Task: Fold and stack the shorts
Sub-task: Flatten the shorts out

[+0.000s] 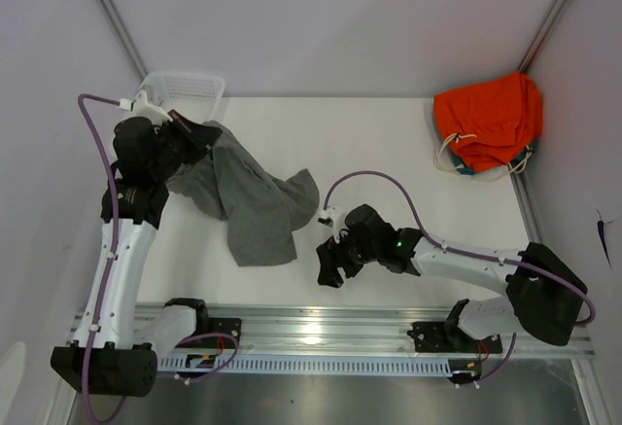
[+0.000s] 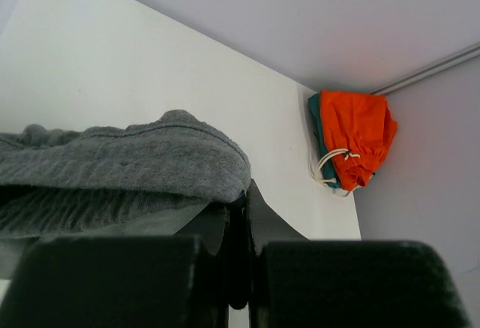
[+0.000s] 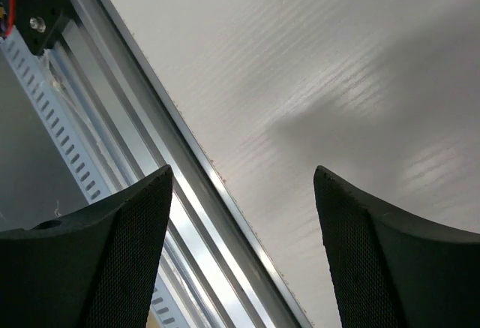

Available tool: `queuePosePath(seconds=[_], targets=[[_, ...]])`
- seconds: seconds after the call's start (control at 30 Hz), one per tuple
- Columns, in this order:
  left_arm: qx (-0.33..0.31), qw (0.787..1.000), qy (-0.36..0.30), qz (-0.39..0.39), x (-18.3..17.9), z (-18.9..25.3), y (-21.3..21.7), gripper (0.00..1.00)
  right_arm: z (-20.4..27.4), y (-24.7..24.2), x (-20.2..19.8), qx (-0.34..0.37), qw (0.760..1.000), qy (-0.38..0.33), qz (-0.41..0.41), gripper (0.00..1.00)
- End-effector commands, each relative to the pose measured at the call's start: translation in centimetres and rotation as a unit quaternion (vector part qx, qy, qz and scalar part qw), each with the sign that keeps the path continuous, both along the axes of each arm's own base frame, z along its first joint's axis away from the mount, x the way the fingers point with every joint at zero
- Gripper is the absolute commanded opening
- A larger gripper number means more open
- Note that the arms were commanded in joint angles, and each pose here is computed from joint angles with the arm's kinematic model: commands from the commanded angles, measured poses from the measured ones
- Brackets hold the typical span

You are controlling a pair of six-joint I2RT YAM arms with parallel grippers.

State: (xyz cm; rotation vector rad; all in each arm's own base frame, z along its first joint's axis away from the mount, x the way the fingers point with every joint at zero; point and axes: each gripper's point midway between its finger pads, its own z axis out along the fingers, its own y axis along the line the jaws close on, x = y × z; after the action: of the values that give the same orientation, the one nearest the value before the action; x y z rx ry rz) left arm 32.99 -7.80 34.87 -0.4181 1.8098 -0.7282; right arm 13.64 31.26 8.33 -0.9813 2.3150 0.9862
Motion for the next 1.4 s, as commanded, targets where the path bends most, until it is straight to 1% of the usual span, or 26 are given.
queuePosePath(seconds=[0.0,0.07,0.1,0.17,0.27,0.3,0.33,0.37,0.4,0.43,0.47,0.5,0.53,0.6,0.67,0.7,0.83,1.1,1.17,1.27,1.3,1.33,1.37], targets=[[0.01,0.998,-0.054,0.005,1.3,2.6,0.4,0.01,0.6,0.9,1.2,0.007,0.999,-0.043,-0.032,0.77],[0.008,0.999,-0.049,0.005,1.3,2.2,0.4,0.01,0.5,1.3,1.7,0.003,0.998,-0.052,-0.047,0.77],[0.007,0.999,-0.048,0.005,1.4,2.0,0.4,0.01,0.9,1.8,2.4,0.003,0.996,-0.066,-0.063,0.77],[0.006,0.999,-0.045,0.009,1.5,1.8,0.5,0.01,0.7,2.7,2.6,0.003,0.994,-0.066,-0.084,0.77],[0.008,0.999,-0.042,0.011,1.5,1.8,0.6,0.01,1.4,4.8,4.1,0.015,0.987,-0.085,-0.133,0.76],[0.009,0.999,-0.041,0.012,1.5,1.8,0.6,0.02,2.5,6.1,4.5,0.026,0.986,-0.093,-0.138,0.75],[0.01,0.999,-0.039,0.012,1.5,1.7,0.6,0.01,1.0,6.8,4.6,0.005,0.987,-0.086,-0.138,0.73],[0.01,0.999,-0.038,0.012,1.6,1.7,0.6,0.01,0.6,7.4,5.0,-0.004,0.986,-0.084,-0.145,0.72],[0.011,0.999,-0.038,0.012,1.5,1.8,0.6,0.01,-0.3,7.2,5.3,-0.033,0.984,-0.086,-0.154,0.71],[0.011,0.999,-0.035,0.012,1.5,1.6,0.6,0.01,0.7,8.9,5.6,-0.026,0.984,-0.093,-0.15,0.69],[0.013,0.999,-0.034,0.011,1.5,1.5,0.6,0.02,0.0,9.7,6.0,-0.041,0.982,-0.101,-0.152,0.68],[0.014,0.999,-0.034,0.011,1.5,1.5,0.6,0.02,-0.9,9.6,6.0,-0.052,0.982,-0.101,-0.153,0.66],[0.015,0.999,-0.034,0.012,1.5,1.5,0.7,0.02,-0.5,10.5,6.0,-0.045,0.982,-0.103,-0.149,0.63],[0.016,0.999,-0.031,0.014,1.4,1.4,0.8,0.02,-1.6,11.2,5.9,-0.057,0.983,-0.098,-0.142,0.61],[0.016,0.999,-0.029,0.015,1.4,1.3,0.8,0.02,-1.3,12.2,6.0,-0.062,0.983,-0.1,-0.142,0.57],[0.015,0.999,-0.031,0.015,1.5,1.6,0.8,0.02,-2.5,12.0,6.0,-0.083,0.981,-0.103,-0.144,0.57],[0.015,0.999,-0.026,0.014,1.7,1.5,0.7,0.02,-3.5,12.2,5.9,-0.098,0.978,-0.105,-0.151,0.53],[0.014,1.0,-0.02,0.012,1.8,1.2,0.7,0.02,-4.7,12.0,6.4,-0.118,0.974,-0.112,-0.16,0.53],[0.014,1.0,-0.02,0.011,1.8,1.2,0.6,0.02,-5.2,11.9,6.4,-0.128,0.972,-0.113,-0.16,0.48],[0.015,1.0,-0.021,0.012,1.8,1.2,0.7,0.02,-5.7,12.0,6.4,-0.138,0.971,-0.116,-0.159,0.45],[0.016,1.0,-0.02,0.013,1.9,1.1,0.7,0.02,-5.8,12.0,6.5,-0.139,0.971,-0.116,-0.158,0.43],[0.015,1.0,-0.02,0.013,1.9,1.2,0.7,0.02,-5.8,12.2,6.5,-0.139,0.971,-0.116,-0.158,0.35],[0.015,1.0,-0.02,0.013,1.9,1.2,0.7,0.02,-6.3,12.0,6.5,-0.147,0.97,-0.115,-0.157,0.31]])
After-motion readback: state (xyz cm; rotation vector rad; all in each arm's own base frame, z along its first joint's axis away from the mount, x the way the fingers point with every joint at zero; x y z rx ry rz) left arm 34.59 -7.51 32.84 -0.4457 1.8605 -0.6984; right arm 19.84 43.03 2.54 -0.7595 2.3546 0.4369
